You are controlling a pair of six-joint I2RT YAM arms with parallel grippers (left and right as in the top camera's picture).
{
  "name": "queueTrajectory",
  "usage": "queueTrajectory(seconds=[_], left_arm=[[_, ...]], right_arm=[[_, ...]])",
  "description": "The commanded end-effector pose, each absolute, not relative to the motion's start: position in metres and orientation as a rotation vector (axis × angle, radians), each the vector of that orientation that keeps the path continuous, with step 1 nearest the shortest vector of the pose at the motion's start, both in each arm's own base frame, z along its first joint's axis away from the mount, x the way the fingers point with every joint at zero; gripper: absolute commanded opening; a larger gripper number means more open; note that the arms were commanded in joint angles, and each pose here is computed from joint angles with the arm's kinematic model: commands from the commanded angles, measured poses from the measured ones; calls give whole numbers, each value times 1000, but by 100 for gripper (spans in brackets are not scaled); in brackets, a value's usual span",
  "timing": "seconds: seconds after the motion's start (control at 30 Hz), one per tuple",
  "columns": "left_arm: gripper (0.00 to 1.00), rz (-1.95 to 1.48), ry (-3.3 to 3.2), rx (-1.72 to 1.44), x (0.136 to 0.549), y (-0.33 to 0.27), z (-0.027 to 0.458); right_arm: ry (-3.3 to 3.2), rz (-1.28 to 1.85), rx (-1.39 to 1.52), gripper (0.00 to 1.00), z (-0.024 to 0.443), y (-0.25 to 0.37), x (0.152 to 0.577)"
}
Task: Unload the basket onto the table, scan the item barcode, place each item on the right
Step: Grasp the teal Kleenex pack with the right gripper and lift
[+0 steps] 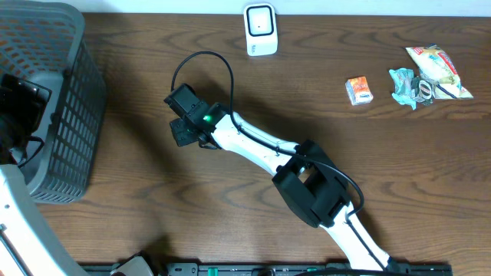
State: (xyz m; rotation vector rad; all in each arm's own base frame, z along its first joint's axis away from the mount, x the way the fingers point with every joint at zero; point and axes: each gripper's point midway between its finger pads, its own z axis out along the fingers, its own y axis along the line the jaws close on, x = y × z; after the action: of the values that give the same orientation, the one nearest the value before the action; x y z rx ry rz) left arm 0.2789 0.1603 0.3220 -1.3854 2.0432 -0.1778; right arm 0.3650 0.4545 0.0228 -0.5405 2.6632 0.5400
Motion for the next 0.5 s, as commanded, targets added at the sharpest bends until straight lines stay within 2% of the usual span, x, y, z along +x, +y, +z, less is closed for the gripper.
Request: queueTrajectory(seconds=[0.0, 0.27, 0.47], left_arm=[[98, -173, 2020, -1389, 277, 162, 328], [98, -173, 2020, -1389, 277, 162, 328], [98, -173, 2020, -1389, 277, 162, 328]], right_arm=[[2712, 346, -483, 26, 7, 423, 371], [2888, 95, -484, 17, 6, 366, 346], [2950, -58, -464, 17, 32, 330, 331]])
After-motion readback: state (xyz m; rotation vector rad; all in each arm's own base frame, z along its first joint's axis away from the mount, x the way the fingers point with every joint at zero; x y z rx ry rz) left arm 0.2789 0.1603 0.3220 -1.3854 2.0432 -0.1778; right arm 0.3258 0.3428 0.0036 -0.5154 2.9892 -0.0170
